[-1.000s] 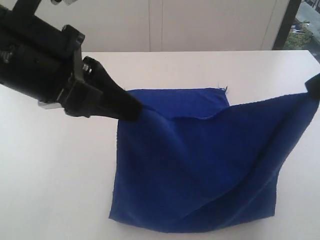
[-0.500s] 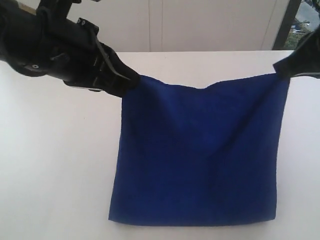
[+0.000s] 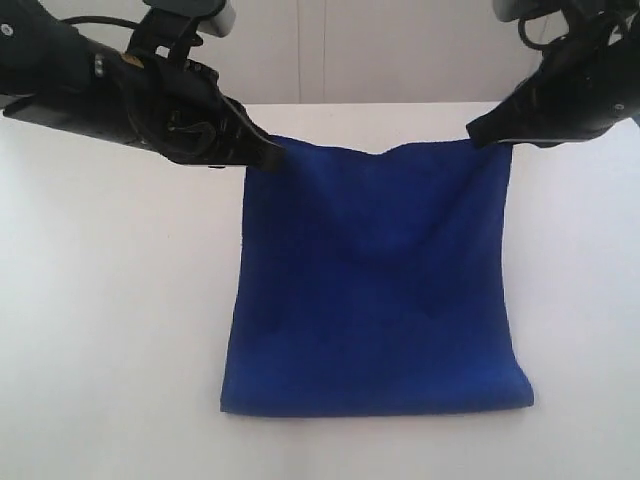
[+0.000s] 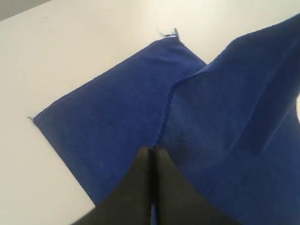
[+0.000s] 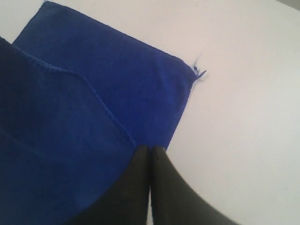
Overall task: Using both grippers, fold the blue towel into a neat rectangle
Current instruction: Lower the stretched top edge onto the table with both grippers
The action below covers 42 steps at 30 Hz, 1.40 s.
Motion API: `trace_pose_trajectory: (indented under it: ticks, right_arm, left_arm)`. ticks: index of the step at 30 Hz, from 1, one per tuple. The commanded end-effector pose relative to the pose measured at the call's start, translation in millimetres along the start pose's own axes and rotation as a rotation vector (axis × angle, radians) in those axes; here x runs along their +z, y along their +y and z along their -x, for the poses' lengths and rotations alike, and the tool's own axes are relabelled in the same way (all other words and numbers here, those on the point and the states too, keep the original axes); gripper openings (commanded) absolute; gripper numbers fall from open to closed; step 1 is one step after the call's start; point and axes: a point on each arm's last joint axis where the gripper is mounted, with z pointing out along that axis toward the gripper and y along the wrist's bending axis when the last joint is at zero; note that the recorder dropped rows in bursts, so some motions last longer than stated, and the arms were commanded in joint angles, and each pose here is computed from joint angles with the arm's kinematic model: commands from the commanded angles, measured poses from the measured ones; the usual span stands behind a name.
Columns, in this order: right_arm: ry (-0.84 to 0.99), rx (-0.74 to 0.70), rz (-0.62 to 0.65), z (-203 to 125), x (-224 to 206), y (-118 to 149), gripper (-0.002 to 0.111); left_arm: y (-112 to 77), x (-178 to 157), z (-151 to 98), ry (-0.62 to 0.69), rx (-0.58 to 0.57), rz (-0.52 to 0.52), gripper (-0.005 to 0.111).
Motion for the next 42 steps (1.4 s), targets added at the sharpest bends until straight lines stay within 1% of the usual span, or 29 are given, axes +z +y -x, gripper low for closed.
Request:
trace_pose_trajectory:
  ticks: [1,5,8,12,16,21,24,28,35,38,42]
  right_arm:
    - [-0.039,0.001,-0.024,7,16,-5,0.0]
    - [-0.061,-0.004,-0.035,18,27,-9,0.0]
    - [-0.077,-0.003,-0.042,24,39,-12,0.0]
    - [-0.069,0.001,-0.046,25,65,-15,0.0]
    - [-0.063,0.004,-0.05,24,91,-17,0.0]
    - [-0.084,0.001,-0.052,39,90,-20,0.0]
    - [-0.109,0.0,-0.058,46,91,-22,0.0]
    - [-0.095,0.006,-0.061,40,115,-23,0.0]
    - [-0.1,0.015,-0.078,23,170,-26,0.0]
    - [-0.1,0.016,-0.083,18,184,-26,0.0]
    - [-0.126,0.016,-0.096,14,197,-27,0.0]
  left_arm:
    - [6.7,13,1,-0.01,-0.027,0.025,0.0]
    - [12.4,24,7,-0.044,-0.03,0.054,0.0]
    - [23.3,35,11,-0.055,-0.037,0.083,0.0]
    - [42.5,54,6,-0.022,-0.075,0.115,0.0]
    - [51.4,72,5,-0.004,-0.083,0.123,0.0]
    - [55.3,75,17,-0.017,-0.082,0.114,0.0]
    - [62.2,79,21,-0.028,-0.088,0.127,0.0]
    - [71.2,99,12,-0.009,-0.094,0.147,0.0]
    - [92.4,137,-13,-0.025,-0.091,0.244,0.0]
    - [99.1,151,-26,-0.012,-0.097,0.268,0.0]
    - [104.5,162,-36,-0.02,-0.095,0.3,0.0]
